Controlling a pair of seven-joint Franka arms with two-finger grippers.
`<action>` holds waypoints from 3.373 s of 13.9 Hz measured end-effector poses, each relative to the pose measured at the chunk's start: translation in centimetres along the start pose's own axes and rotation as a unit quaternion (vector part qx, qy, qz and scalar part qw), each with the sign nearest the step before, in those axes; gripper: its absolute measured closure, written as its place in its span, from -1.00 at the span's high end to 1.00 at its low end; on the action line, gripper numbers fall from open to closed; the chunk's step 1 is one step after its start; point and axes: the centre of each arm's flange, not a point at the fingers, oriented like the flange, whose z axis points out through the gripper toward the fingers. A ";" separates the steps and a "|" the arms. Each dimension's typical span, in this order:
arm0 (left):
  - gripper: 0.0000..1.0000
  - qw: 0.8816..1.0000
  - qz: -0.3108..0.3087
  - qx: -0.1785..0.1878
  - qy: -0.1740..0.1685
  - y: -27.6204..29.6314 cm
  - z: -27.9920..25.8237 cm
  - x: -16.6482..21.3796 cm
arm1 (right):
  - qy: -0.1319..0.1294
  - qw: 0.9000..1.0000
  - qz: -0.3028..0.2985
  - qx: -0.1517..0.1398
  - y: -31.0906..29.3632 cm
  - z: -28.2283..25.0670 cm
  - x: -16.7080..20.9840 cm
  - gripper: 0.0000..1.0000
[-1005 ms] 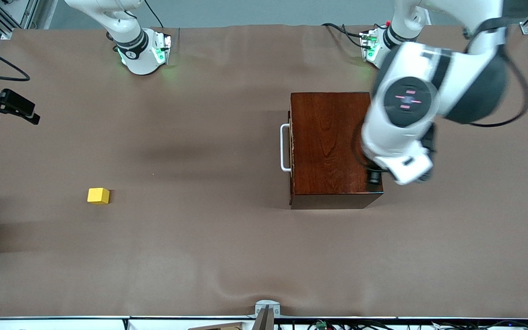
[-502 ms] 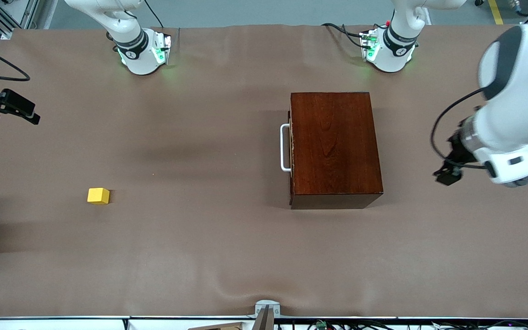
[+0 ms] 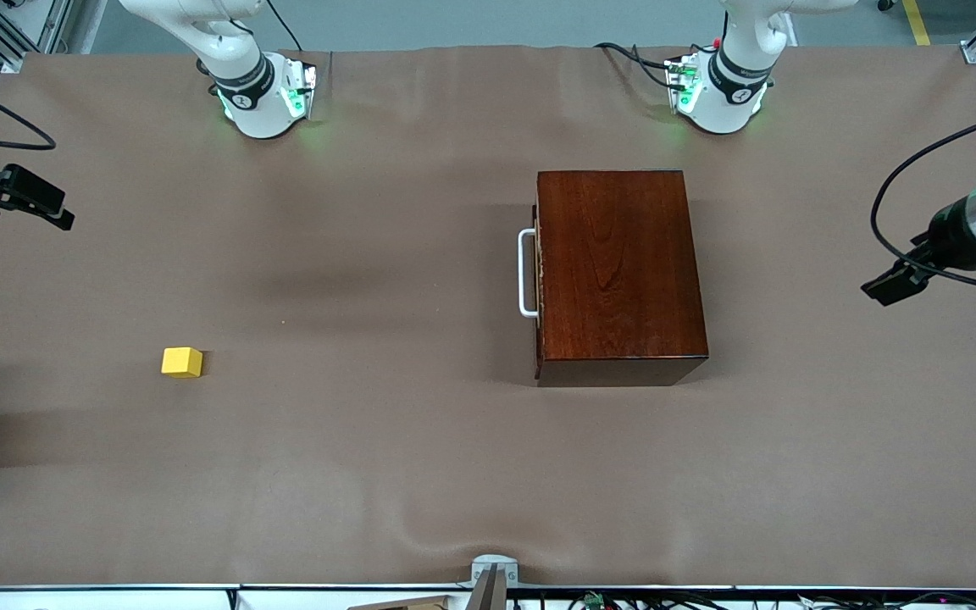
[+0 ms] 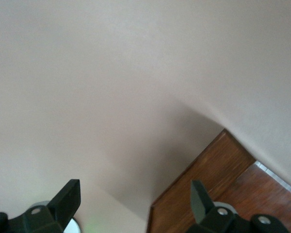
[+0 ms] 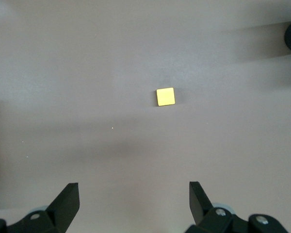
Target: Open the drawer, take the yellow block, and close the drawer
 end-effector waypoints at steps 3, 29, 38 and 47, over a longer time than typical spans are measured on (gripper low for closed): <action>1.00 0.995 0.096 -0.001 -0.001 -0.2 -0.2 -0.9 | 0.000 1.000 0.000 0.000 0.0 0.0 0.0 1.00; 1.00 0.949 0.311 -0.023 0.040 -3.0 -5.0 -3.5 | 0.004 1.000 -0.001 0.000 -0.1 -0.1 0.1 1.00; 1.00 0.949 0.314 -0.017 0.023 -3.0 -4.7 -4.0 | 0.003 1.000 -0.002 0.000 -0.2 0.1 0.1 1.00; 1.00 0.949 0.315 -0.014 0.012 -2.9 -4.5 -4.1 | 0.002 1.000 -0.003 0.000 -0.3 0.2 0.1 1.00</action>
